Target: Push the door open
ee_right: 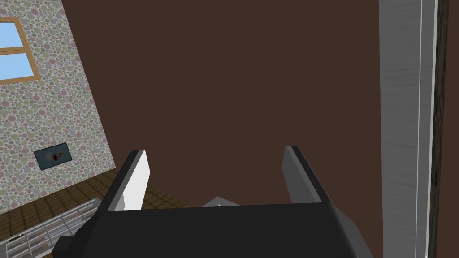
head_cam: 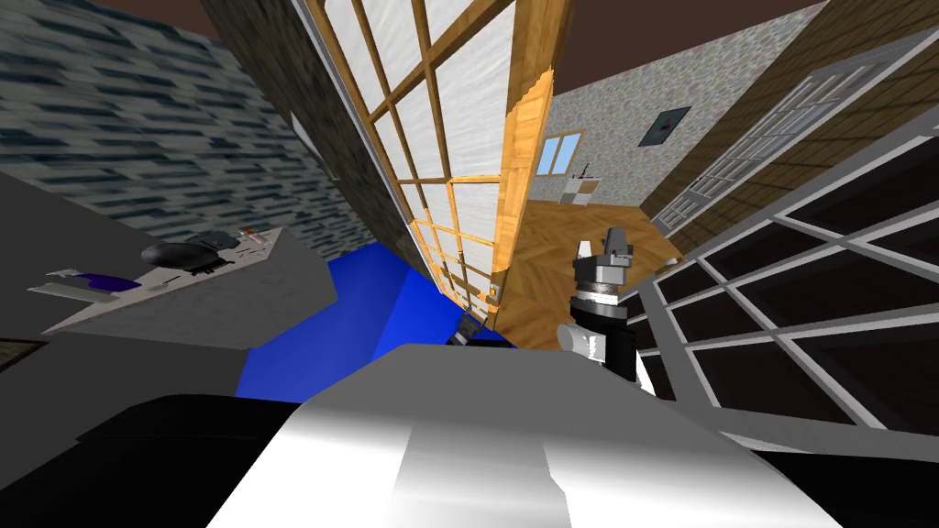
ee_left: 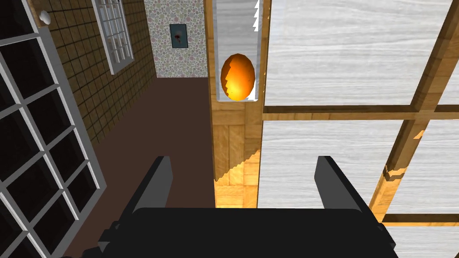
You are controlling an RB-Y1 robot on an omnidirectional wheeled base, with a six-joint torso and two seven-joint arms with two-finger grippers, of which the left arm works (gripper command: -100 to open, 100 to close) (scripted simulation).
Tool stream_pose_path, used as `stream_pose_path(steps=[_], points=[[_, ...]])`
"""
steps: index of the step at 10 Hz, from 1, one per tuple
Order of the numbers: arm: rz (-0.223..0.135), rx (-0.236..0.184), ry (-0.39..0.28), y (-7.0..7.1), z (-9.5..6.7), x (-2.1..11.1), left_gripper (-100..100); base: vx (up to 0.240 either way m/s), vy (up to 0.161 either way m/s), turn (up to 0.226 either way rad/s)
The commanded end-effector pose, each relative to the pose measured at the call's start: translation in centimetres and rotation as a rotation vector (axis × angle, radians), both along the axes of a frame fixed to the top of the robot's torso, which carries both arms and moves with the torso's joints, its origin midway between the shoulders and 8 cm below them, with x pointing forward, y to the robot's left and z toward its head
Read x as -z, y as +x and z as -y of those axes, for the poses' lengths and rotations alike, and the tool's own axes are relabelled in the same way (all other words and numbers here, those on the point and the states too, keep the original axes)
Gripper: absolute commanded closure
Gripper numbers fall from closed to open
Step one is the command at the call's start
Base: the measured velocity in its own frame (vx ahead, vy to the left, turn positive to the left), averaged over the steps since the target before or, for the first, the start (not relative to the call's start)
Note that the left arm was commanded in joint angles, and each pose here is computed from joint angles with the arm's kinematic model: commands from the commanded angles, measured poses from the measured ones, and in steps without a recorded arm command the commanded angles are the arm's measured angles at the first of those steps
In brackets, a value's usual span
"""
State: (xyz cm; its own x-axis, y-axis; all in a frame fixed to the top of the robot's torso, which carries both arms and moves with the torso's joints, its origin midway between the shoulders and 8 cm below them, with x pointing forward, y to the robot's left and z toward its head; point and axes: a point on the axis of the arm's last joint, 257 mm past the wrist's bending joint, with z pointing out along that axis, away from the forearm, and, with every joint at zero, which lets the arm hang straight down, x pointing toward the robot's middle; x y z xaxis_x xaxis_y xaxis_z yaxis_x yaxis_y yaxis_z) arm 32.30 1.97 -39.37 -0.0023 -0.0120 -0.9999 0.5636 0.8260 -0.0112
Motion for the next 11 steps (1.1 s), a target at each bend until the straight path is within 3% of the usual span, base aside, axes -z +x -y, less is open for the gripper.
stream_pose_path(steps=[1,2,3,5,7,10,11], points=[[0.002,0.015,0.012,-0.5,1.0,0.4,-100,0.105,0.029,-0.019],[0.001,0.009,0.007,-0.3,0.6,0.2,-100,0.04,0.008,-0.002],[-0.003,0.019,0.043,-0.5,-0.8,1.1,-100,0.085,-0.042,-0.018],[-0.006,0.021,0.062,-0.4,-1.7,1.5,-100,0.135,-0.114,-0.01],[-0.008,0.019,0.065,-0.1,-2.0,1.6,-100,0.149,-0.133,-0.013],[-0.006,0.004,0.023,0.7,-0.6,0.8,-100,0.155,-0.145,-0.006],[-0.006,0.007,0.033,0.6,-0.9,0.9,-100,0.075,-0.059,0.003]])
